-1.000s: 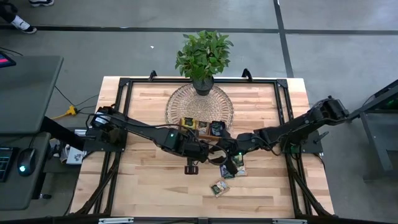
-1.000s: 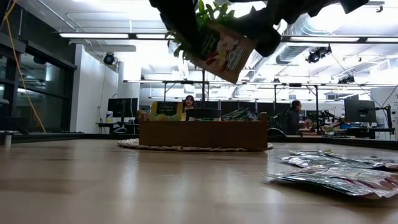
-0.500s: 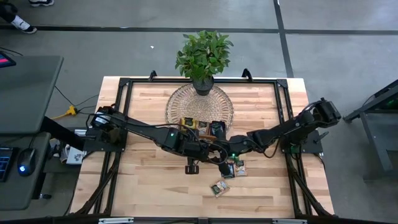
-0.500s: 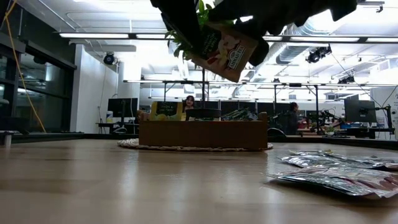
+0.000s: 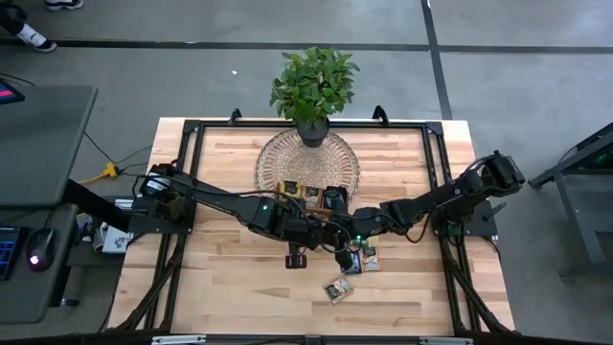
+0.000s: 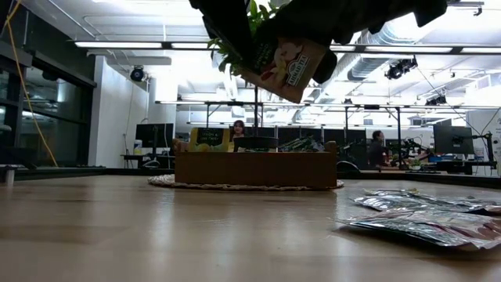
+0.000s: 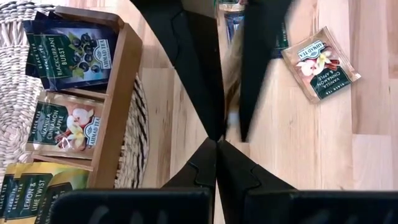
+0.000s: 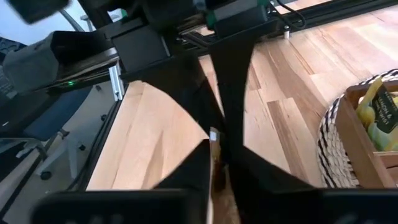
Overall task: Pick & Place Tea
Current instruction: Put the brown tea bag into the middle section of the wooden organizer
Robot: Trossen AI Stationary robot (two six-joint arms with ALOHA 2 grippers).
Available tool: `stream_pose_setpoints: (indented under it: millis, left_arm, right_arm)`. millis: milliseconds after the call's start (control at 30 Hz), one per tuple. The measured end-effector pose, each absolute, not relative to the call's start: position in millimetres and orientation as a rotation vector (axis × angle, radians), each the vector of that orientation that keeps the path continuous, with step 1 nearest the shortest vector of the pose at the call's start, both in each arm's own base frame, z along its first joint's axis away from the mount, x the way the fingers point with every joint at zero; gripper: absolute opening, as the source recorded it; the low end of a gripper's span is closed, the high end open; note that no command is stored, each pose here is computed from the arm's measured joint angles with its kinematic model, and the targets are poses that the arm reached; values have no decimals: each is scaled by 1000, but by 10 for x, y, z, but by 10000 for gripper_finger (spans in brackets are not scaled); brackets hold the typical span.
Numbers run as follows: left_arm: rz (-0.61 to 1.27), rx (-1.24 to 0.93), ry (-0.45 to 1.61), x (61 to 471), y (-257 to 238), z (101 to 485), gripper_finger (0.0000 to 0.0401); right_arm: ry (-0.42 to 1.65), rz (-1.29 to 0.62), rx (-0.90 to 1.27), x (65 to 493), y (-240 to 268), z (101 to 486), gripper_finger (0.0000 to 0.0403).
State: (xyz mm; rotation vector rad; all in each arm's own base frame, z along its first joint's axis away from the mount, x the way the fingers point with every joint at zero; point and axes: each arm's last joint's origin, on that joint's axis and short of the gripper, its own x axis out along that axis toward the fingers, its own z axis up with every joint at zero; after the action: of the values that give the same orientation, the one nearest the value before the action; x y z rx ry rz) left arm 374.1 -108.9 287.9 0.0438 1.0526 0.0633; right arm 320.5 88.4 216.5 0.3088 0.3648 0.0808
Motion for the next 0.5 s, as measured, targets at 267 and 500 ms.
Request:
stream_pose_setpoints:
  millis: [267,500]
  left_arm:
    - [69,40,1053,3740,-1089,2879,0]
    - [109,73,1052,3736,-1063,2876,47]
  right_arm:
    - [362,52,343,3205,879,2165,3]
    - [351,-11,353,3205,864,2162,1]
